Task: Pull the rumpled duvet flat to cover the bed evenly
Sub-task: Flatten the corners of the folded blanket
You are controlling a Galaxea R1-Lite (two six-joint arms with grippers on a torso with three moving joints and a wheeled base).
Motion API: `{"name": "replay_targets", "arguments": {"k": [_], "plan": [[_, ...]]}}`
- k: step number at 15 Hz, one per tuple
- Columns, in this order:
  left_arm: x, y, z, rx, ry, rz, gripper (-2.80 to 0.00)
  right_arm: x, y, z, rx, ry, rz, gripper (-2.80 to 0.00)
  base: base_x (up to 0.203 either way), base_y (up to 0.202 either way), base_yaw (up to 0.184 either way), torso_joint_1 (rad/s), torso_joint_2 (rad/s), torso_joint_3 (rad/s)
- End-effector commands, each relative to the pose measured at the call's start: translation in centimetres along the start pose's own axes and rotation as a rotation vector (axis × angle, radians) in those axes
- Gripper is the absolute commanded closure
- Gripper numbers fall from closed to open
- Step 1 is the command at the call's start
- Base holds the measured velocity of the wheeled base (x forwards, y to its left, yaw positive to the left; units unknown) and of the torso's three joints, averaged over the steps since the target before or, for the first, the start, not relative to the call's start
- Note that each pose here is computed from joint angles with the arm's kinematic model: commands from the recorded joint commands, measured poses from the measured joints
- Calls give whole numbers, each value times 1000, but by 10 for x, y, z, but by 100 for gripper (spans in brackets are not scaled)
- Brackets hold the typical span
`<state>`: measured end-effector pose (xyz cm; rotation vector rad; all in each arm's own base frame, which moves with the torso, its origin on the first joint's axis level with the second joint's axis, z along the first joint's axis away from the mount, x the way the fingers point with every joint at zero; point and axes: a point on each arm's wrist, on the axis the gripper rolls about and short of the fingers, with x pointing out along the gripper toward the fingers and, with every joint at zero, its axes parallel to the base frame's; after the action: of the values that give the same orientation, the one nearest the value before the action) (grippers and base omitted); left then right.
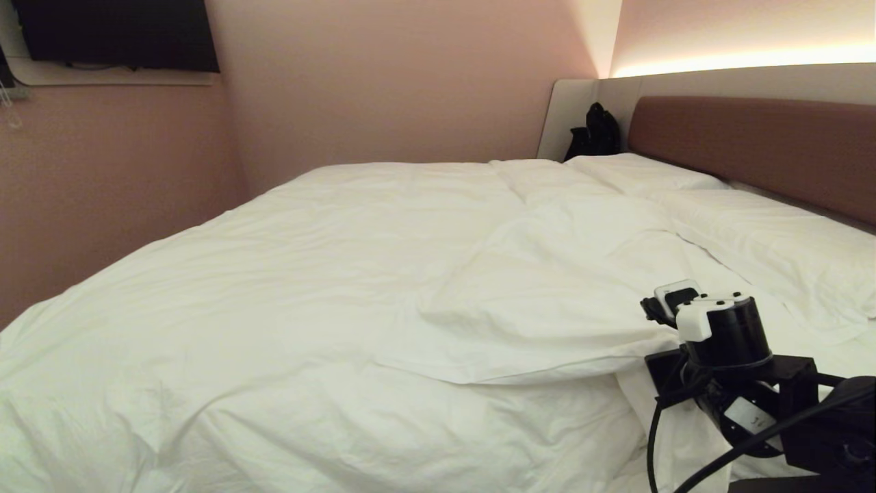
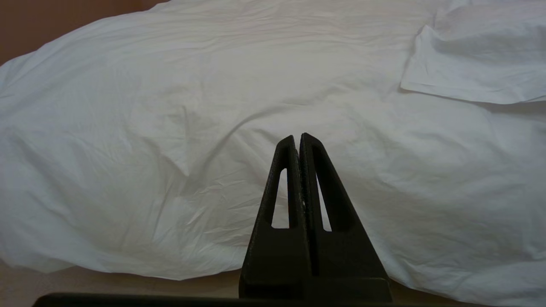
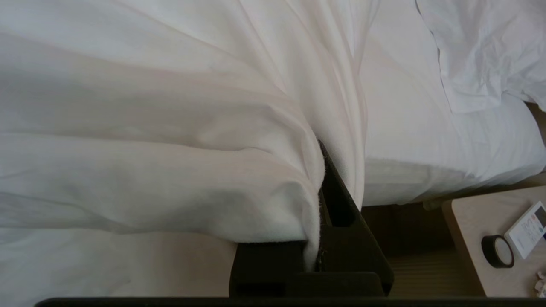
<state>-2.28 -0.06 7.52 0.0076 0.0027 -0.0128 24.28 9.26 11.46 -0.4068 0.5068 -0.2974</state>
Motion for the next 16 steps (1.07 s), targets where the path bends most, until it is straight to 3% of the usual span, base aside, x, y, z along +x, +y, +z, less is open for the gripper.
{"name": "replay_targets", "arguments": {"k": [1,16], "plan": [[0,0,0,0,0,0,0,-2,-2,-7,14,13,-5,0,0,0,0,0,0,0],[0,0,0,0,0,0,0,-6,-13,-26,44,58,-26,0,0,0,0,0,0,0]]}}
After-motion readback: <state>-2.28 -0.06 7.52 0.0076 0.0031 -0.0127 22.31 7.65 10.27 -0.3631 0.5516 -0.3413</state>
